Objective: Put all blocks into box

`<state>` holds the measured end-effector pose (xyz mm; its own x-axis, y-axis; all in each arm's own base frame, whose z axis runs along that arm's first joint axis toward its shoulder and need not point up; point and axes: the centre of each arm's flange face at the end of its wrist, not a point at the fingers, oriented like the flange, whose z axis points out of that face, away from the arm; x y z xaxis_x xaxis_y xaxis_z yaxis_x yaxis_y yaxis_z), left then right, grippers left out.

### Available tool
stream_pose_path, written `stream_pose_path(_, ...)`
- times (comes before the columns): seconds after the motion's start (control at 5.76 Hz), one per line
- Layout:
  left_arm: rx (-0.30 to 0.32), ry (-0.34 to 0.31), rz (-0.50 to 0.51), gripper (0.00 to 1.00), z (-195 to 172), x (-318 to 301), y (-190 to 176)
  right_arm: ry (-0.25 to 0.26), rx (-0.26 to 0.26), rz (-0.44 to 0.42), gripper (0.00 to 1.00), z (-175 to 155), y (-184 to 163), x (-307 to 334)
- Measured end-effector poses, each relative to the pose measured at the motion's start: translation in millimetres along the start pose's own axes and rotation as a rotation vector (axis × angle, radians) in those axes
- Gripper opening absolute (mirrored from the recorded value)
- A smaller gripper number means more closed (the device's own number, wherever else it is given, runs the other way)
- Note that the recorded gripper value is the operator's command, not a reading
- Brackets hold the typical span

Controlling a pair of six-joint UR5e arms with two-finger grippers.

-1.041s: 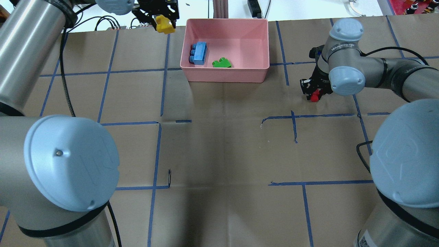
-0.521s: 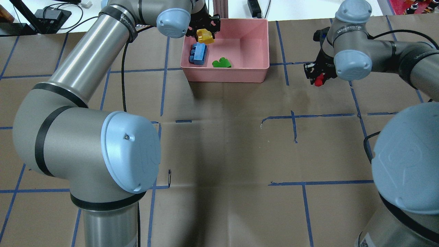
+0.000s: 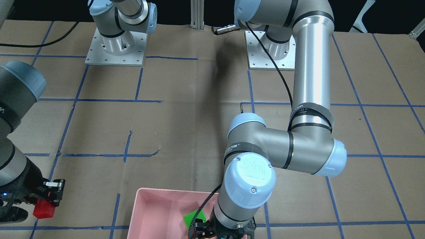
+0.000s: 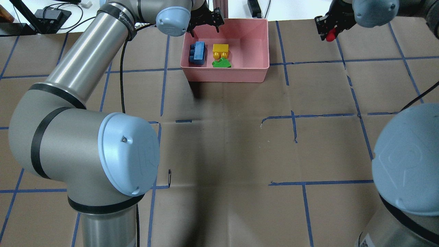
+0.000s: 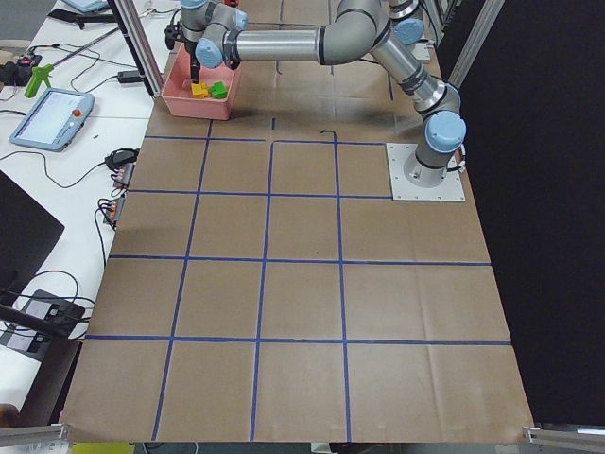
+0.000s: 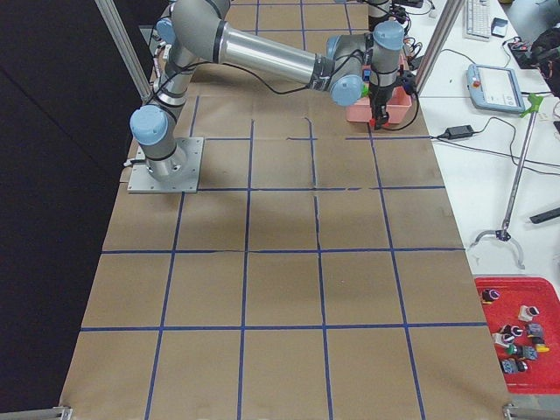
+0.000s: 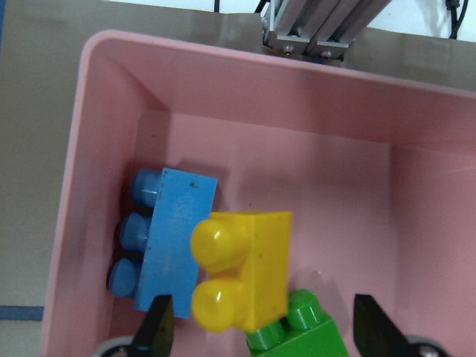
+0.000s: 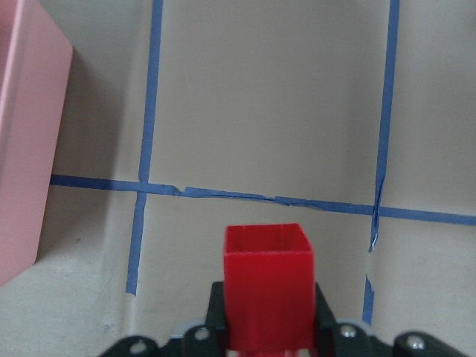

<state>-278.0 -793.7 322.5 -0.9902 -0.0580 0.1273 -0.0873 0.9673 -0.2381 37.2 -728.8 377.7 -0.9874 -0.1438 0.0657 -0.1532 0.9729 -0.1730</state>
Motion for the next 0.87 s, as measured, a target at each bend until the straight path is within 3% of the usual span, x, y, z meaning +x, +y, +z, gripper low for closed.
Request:
stream_pose_path(0.17, -0.010, -0.016, 0.010, 0.99, -37.7, -39.6, -7.9, -0.046, 0.032, -0.067, 0.07, -12.2, -8.3, -22.5)
stream_pose_path(0.35, -0.044, -0.035, 0.044, 0.99, -81.3, -86.9, -3.1, -0.140, 0.101, -0.127, 0.07, -21.5, -18.2, -66.2)
stream_pose_path(0.52, -0.079, -0.048, 0.067, 0.99, -130.0, -126.5, 24.5, -0.215, 0.186, -0.193, 0.11, -25.5, -27.3, -121.9)
stream_pose_path(0.69, -0.113, -0.054, 0.073, 0.99, -170.6, -149.2, 71.6, -0.244, 0.263, -0.252, 0.11, -17.6, -34.7, -170.6)
stream_pose_path(0.87, -0.137, -0.058, 0.097, 0.99, -200.1, -163.8, 124.5, -0.252, 0.337, -0.294, 0.97, -0.7, -41.2, -202.8)
